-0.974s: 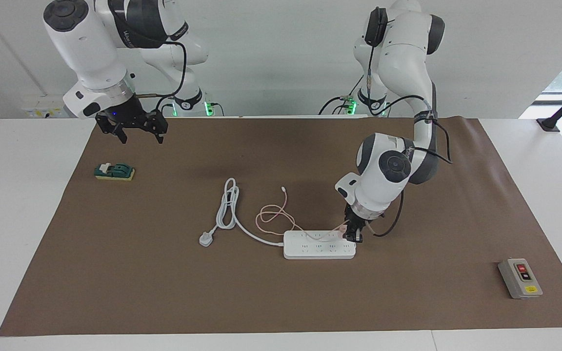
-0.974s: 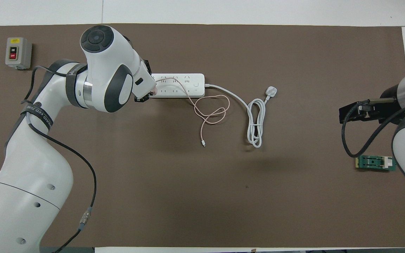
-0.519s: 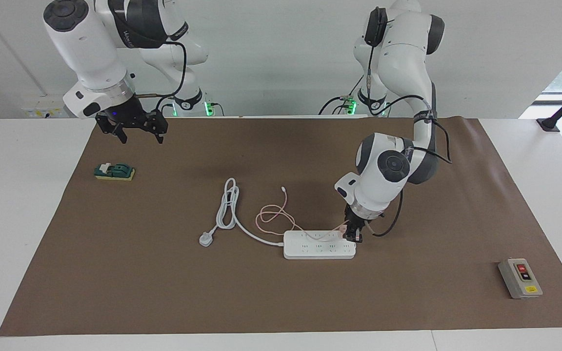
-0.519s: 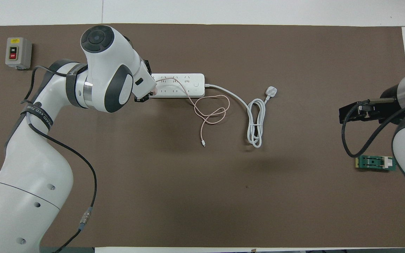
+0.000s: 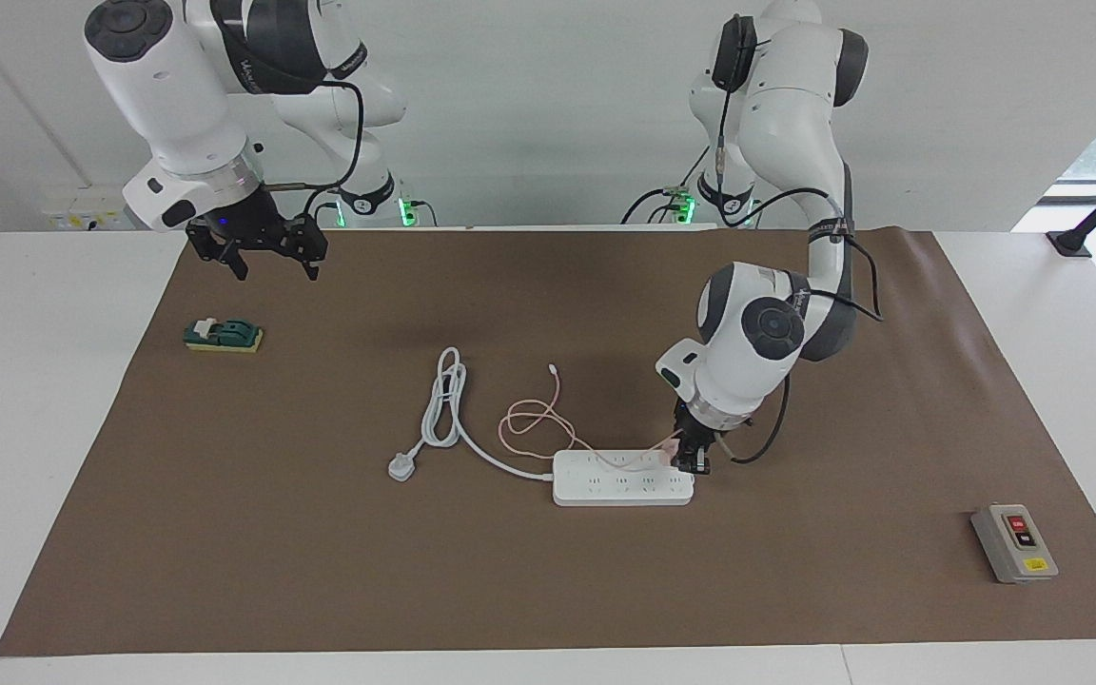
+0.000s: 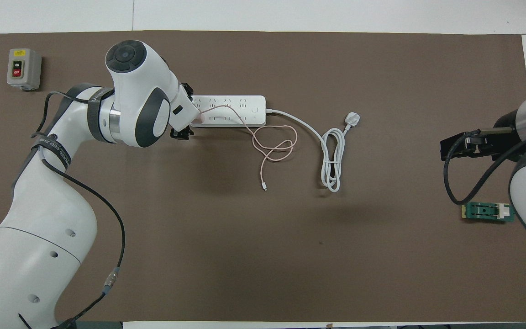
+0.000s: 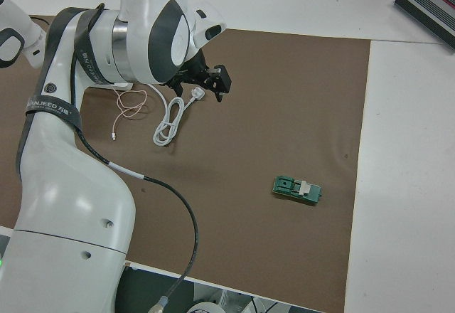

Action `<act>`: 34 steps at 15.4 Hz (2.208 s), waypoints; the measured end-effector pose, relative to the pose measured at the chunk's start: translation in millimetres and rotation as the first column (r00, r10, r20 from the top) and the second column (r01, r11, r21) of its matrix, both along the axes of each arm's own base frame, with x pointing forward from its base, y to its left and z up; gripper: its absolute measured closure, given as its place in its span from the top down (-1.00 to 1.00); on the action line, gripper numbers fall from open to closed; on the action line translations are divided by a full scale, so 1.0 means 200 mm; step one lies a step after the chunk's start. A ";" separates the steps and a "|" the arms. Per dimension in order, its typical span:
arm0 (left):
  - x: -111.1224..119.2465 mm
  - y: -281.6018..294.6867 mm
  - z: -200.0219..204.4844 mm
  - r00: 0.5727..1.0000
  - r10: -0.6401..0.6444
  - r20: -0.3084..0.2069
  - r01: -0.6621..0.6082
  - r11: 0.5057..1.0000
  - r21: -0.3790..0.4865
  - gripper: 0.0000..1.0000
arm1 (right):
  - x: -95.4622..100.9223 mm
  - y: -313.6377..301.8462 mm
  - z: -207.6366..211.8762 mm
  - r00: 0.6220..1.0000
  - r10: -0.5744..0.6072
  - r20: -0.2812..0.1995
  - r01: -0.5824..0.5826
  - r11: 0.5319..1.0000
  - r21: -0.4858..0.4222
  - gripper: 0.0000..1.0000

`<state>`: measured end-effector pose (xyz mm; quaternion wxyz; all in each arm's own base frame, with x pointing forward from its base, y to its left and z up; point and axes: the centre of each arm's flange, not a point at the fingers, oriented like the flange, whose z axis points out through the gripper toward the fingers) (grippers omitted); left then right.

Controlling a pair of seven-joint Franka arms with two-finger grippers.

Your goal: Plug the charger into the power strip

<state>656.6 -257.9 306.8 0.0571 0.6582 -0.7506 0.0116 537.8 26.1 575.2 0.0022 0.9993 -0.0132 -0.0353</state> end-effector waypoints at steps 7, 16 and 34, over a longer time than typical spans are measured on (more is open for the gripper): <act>0.01 0.03 0.07 0.998 0.059 -0.019 -0.060 0.996 -0.073 1.00 | 0.00 0.00 0.00 1.000 0.000 0.000 0.000 1.000 0.000 1.00; -0.15 0.23 0.82 0.941 0.319 -0.116 -0.328 0.941 -0.079 1.00 | 0.00 0.00 0.00 1.000 0.000 0.000 0.000 1.000 0.000 1.00; -0.62 1.29 1.75 -0.084 0.990 0.114 -0.978 -0.104 0.178 1.00 | 0.00 0.00 0.00 1.000 0.000 0.000 0.000 1.000 0.000 1.00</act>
